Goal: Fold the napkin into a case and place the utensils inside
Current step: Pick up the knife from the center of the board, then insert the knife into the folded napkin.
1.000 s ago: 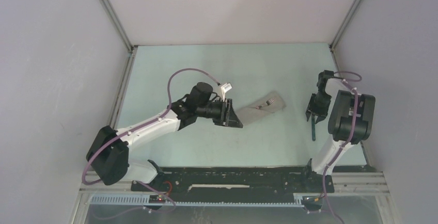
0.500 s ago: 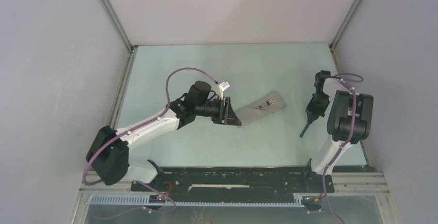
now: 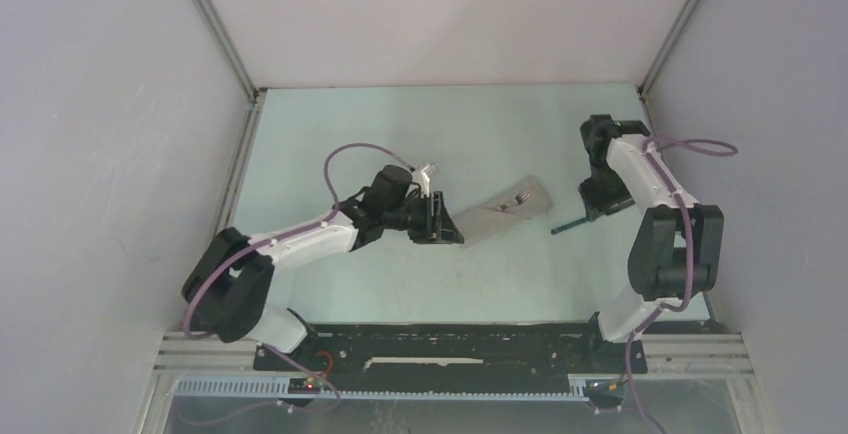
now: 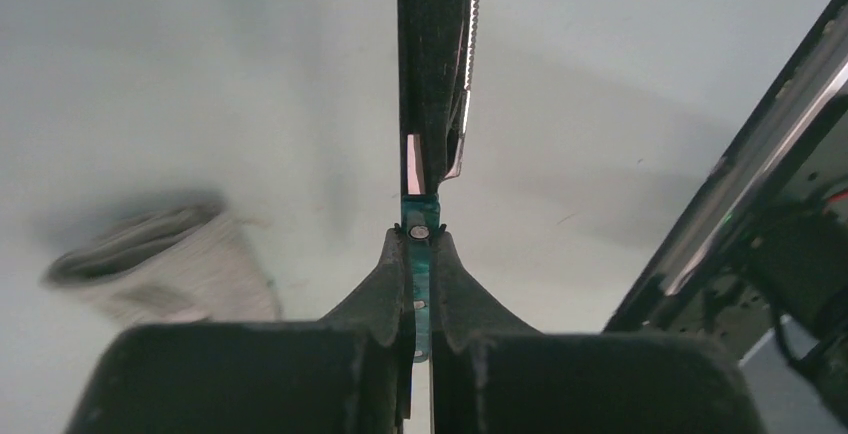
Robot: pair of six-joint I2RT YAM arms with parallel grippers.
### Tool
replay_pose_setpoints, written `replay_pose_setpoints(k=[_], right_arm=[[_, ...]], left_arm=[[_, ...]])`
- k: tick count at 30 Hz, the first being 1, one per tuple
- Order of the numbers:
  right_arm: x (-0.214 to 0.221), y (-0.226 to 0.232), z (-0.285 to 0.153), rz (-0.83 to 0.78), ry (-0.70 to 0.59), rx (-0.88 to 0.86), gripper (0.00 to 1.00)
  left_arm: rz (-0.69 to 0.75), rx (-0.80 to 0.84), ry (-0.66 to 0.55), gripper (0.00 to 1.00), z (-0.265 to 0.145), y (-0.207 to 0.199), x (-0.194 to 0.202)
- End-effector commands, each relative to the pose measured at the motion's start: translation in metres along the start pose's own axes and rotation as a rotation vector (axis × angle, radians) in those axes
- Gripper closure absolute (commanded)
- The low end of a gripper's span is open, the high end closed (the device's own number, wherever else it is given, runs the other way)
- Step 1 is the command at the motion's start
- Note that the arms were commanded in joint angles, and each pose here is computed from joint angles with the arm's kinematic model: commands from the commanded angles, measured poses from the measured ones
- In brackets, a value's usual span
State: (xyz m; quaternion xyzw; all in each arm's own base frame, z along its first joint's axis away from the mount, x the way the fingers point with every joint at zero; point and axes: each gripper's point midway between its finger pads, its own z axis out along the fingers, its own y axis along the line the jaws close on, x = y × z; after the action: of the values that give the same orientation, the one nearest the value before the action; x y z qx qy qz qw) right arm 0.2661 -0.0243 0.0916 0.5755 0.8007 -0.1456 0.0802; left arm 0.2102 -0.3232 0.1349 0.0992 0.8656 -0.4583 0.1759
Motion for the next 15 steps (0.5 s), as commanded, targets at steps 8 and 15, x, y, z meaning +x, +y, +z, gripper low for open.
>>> replay_pose_setpoints(k=[8, 15], right_arm=[[-0.011, 0.079, -0.059, 0.118, -0.252, 0.010, 1.00], [0.001, 0.110, -0.049, 0.028, -0.274, 0.011, 1.00]], left_arm=[[-0.195, -0.072, -0.062, 0.60, 0.035, 0.047, -0.023], [-0.266, -0.088, -0.032, 0.74, 0.052, 0.064, -0.021]])
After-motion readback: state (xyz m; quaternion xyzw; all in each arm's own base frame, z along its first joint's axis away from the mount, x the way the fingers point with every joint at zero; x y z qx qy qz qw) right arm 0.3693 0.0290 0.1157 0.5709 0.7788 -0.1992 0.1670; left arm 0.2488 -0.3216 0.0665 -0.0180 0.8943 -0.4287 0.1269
